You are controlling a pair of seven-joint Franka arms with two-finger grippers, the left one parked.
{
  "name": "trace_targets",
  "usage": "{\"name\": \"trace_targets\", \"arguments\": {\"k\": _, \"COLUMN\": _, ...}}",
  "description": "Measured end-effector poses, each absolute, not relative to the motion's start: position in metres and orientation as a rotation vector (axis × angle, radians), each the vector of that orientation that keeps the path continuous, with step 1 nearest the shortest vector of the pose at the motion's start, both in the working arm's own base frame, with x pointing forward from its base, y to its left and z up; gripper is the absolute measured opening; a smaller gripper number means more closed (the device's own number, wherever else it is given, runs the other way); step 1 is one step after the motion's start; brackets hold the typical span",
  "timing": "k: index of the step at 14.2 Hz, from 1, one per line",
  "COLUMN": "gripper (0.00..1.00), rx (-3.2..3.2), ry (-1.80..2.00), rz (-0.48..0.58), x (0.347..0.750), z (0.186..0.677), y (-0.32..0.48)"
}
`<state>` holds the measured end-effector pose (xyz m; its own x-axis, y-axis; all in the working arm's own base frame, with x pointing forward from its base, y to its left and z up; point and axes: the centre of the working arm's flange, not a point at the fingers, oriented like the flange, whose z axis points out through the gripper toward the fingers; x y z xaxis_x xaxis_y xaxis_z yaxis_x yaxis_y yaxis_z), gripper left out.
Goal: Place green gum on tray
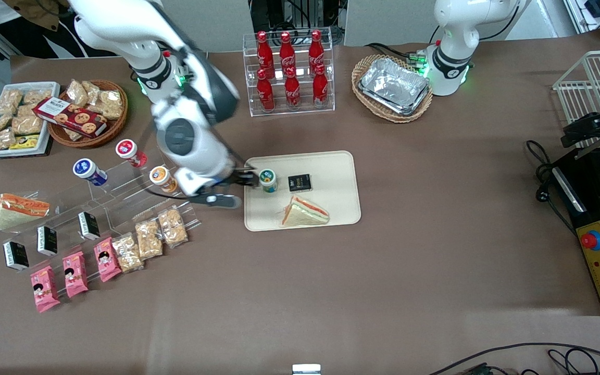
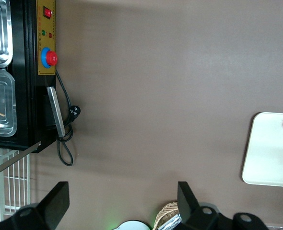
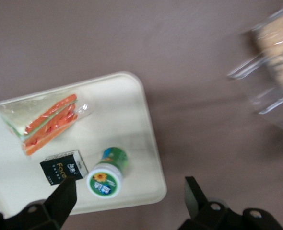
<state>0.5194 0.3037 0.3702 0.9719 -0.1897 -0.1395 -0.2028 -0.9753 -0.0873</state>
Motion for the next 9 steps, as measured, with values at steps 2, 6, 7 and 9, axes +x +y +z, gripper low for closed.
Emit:
{"name": "trace_targets", "arguments": {"k": 2, "gripper": 1.0, "rx": -3.004, "ry": 0.352, "rz": 0.199, "x": 0.538, "z": 0.424, "y": 0.263}}
{"name": "trace_targets", "arguments": {"k": 6, "gripper": 1.0, "rx": -2.987, "ry": 0.323, "rz": 0.125, "x": 0.563, "z": 0.5, "y": 0.189}}
{"name": "trace_targets", "arguments": {"k": 7, "gripper": 1.0, "rx": -2.985, "ry": 0.319, "rz": 0.099, "x": 0.568, "z": 0.513, "y": 0.165}}
{"name": "trace_targets", "arguments": {"k": 9, "gripper": 1.0, "rx": -2.988, "ry": 0.277, "rz": 0.086, "x": 0.57, "z": 0.532, "y": 0.114}}
